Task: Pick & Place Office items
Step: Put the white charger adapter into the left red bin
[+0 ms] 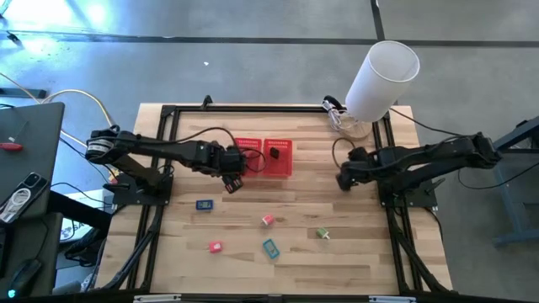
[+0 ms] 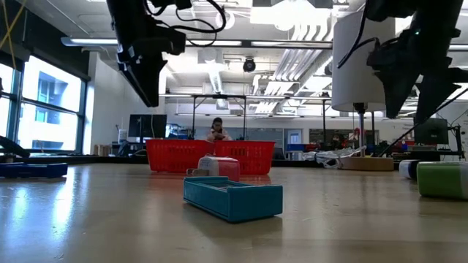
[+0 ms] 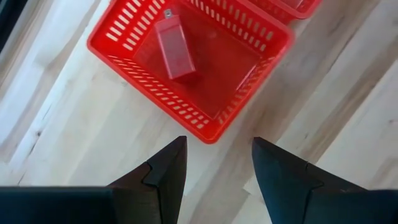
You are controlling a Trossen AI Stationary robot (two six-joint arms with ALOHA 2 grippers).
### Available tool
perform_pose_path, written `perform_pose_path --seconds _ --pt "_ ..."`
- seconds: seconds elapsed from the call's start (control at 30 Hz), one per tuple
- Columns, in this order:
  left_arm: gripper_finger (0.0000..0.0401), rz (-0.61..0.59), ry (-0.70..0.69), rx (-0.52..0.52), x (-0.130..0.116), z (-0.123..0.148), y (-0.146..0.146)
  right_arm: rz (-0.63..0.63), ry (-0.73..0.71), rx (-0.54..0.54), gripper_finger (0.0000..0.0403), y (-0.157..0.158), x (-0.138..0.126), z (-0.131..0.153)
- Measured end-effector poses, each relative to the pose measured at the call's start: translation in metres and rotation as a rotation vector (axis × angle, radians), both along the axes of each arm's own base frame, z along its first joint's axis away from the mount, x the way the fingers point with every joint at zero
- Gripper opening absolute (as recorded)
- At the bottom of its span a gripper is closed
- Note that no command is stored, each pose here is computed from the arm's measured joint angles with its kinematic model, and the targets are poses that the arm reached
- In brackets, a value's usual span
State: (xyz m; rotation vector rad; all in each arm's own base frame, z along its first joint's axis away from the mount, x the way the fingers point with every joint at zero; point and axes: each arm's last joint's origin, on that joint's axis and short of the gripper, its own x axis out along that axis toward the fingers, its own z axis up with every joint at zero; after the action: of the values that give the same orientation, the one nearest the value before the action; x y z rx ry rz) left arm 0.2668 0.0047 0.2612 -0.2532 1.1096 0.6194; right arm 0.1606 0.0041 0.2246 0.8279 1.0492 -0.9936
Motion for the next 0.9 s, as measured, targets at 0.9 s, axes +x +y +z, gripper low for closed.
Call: perform_pose_path --seconds 0.9 --pt "0.0172 -0.187 -0.074 0.08 -0.001 0.003 -0.061 -0.189 0.265 0.072 0.0334 0.001 0.041 -0.061"
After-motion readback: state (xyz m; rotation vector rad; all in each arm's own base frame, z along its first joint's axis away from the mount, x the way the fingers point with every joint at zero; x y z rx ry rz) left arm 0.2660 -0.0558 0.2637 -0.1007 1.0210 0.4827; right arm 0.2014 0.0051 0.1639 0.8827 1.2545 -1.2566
